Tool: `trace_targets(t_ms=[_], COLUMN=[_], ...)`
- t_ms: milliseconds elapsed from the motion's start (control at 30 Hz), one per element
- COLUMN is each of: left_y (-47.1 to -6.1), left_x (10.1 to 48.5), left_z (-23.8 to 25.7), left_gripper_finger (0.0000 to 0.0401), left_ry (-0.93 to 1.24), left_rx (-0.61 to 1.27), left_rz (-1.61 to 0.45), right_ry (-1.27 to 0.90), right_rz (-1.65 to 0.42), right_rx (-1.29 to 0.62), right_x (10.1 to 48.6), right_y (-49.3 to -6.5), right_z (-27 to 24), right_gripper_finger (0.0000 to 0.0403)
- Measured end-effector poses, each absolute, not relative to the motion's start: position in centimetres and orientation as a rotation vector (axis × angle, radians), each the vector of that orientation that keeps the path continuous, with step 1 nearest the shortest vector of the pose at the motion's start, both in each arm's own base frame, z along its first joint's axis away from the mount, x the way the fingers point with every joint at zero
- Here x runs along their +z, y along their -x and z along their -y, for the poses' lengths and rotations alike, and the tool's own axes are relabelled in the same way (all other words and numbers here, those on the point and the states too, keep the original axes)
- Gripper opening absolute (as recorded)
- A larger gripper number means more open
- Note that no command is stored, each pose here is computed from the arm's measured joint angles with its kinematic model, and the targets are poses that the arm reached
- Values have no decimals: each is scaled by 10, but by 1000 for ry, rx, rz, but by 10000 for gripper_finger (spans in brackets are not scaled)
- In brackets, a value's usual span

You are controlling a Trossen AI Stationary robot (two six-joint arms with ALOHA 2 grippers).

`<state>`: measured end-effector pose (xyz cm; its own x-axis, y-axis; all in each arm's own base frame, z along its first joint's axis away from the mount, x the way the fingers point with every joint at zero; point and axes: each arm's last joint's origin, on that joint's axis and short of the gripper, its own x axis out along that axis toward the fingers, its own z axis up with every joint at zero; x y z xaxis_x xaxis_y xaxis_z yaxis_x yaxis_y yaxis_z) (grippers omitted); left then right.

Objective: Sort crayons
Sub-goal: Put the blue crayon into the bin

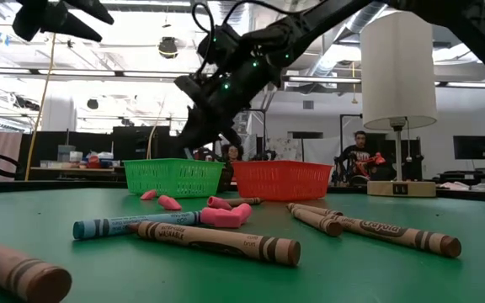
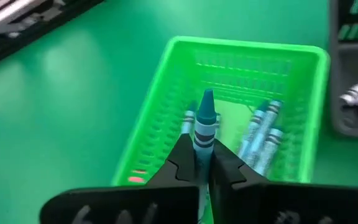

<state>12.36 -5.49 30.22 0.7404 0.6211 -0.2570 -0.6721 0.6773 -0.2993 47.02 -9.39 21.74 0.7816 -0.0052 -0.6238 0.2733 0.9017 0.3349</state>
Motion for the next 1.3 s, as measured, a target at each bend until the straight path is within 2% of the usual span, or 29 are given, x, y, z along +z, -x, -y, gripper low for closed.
trace_targets(t_ms=[467, 567, 667, 833, 1033, 1167, 1300], left_y=[-124, -125, -126, -137, -177, -206, -233], left_x=[297, 295, 293, 284, 259, 238, 225], left_z=[56, 58, 61, 72, 92, 103, 108], left_gripper_finger=[208, 208, 208, 208, 208, 208, 208], left_ry=[423, 442, 480, 516, 511, 574, 640], left_rx=[695, 637, 568, 479, 439, 378, 329], left_rz=[-188, -262, -346, -488, -624, -727, -835], right_ry=[-426, -439, -408, -334, -234, -220, -262], right_rz=[-653, -624, -546, -417, -226, -166, -153], right_rx=[-134, -93, -88, -113, -264, -389, -467], right_x=[221, 239, 283, 367, 456, 486, 498], right_y=[-469, -462, -443, -388, -295, -239, -193], right_z=[96, 99, 103, 100, 78, 59, 40], right_gripper_finger=[122, 139, 145, 140, 133, 133, 133])
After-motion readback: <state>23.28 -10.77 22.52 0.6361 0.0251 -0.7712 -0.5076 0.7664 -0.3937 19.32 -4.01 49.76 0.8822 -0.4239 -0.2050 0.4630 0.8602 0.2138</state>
